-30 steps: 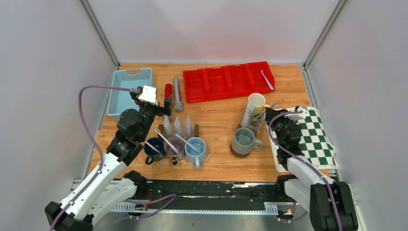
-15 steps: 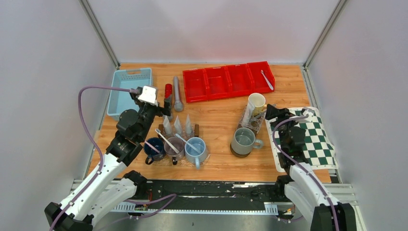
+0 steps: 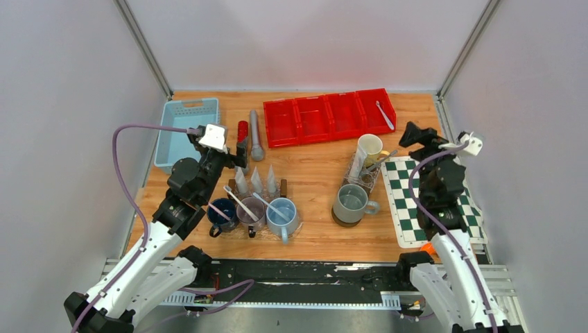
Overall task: Prepare toiletry sets of a toothbrush and toothpaste on the tray
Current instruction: Place the toothbrush in the toothpaste holder, then pick up the toothbrush from the storage box.
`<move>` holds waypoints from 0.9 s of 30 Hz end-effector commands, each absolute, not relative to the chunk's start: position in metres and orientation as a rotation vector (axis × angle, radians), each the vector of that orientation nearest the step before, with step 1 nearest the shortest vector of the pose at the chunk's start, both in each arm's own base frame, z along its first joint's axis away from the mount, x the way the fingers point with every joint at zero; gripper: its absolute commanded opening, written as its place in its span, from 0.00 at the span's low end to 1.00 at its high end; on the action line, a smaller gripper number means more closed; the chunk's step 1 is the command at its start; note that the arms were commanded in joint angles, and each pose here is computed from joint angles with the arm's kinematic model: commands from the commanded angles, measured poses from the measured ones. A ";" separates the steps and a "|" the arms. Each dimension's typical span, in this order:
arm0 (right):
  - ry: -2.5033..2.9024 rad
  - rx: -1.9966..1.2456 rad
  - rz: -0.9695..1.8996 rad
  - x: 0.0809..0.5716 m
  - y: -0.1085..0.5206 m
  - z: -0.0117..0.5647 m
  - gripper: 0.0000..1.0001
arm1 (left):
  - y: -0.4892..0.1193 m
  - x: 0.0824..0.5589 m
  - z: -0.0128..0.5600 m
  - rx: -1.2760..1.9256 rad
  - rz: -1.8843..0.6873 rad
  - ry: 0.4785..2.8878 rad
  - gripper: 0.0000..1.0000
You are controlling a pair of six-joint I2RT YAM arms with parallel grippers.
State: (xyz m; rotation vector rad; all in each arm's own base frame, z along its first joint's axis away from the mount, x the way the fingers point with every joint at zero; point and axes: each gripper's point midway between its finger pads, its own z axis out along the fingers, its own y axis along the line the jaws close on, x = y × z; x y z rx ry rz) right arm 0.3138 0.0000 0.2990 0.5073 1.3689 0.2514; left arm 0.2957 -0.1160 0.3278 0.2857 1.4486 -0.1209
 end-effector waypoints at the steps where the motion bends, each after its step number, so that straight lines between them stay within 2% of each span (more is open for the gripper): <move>1: 1.410 0.410 0.119 0.330 -0.006 0.344 0.79 | -0.116 0.296 0.340 0.272 -0.136 1.413 1.00; 7: 1.586 0.275 0.094 0.381 0.003 0.359 0.78 | -0.116 0.296 0.339 0.274 -0.132 1.423 1.00; 15: 1.812 0.142 0.159 0.456 0.002 0.336 0.70 | -0.113 0.296 0.338 0.269 -0.115 1.426 1.00; 24: 2.031 0.030 0.099 0.530 -0.009 0.268 0.49 | -0.111 0.299 0.334 0.271 -0.091 1.429 1.00; 27: 2.080 -0.022 0.093 0.545 -0.009 0.247 0.47 | -0.110 0.300 0.332 0.272 -0.076 1.432 1.00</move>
